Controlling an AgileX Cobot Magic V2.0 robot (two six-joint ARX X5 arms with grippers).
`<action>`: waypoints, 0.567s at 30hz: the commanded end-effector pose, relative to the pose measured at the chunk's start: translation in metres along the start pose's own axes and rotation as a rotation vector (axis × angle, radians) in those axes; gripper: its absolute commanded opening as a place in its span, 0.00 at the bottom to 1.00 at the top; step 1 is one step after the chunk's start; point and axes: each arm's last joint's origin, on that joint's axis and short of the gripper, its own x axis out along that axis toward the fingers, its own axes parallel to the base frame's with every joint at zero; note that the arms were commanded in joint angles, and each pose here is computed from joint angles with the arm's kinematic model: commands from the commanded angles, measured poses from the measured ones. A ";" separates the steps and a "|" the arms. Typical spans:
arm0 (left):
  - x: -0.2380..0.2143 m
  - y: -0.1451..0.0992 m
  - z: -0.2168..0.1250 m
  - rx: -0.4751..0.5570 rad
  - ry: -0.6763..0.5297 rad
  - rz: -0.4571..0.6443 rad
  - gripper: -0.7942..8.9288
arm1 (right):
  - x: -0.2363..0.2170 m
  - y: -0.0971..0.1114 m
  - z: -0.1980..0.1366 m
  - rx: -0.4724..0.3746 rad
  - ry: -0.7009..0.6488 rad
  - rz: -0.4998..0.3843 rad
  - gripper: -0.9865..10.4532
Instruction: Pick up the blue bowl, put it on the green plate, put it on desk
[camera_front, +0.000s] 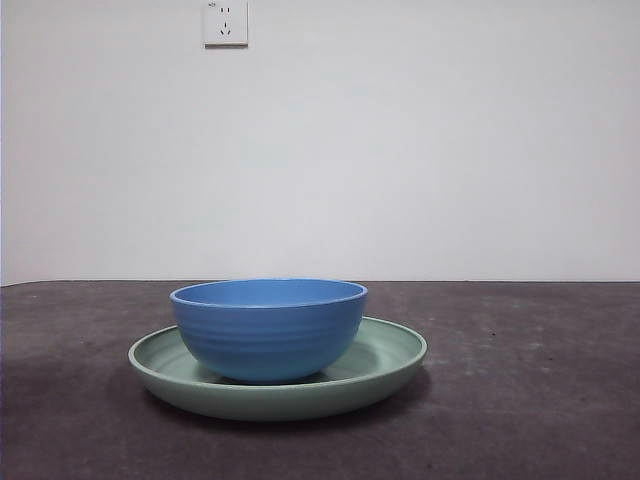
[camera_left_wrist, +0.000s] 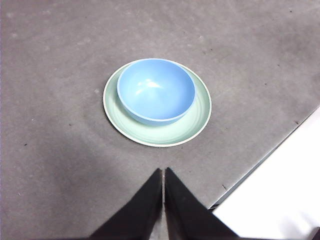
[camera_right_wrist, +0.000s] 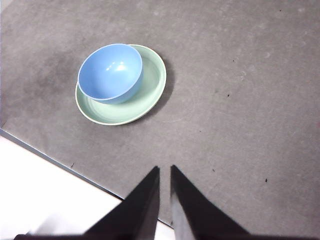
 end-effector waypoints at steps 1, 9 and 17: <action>-0.005 0.001 -0.001 -0.005 -0.045 0.007 0.09 | -0.003 0.000 -0.001 0.008 0.014 0.000 0.11; 0.015 0.020 -0.021 -0.121 -0.197 0.277 0.09 | -0.003 0.000 -0.001 0.008 0.014 0.000 0.11; 0.067 0.050 -0.066 -0.075 -0.460 0.563 0.09 | -0.004 0.000 -0.001 0.008 0.014 -0.001 0.11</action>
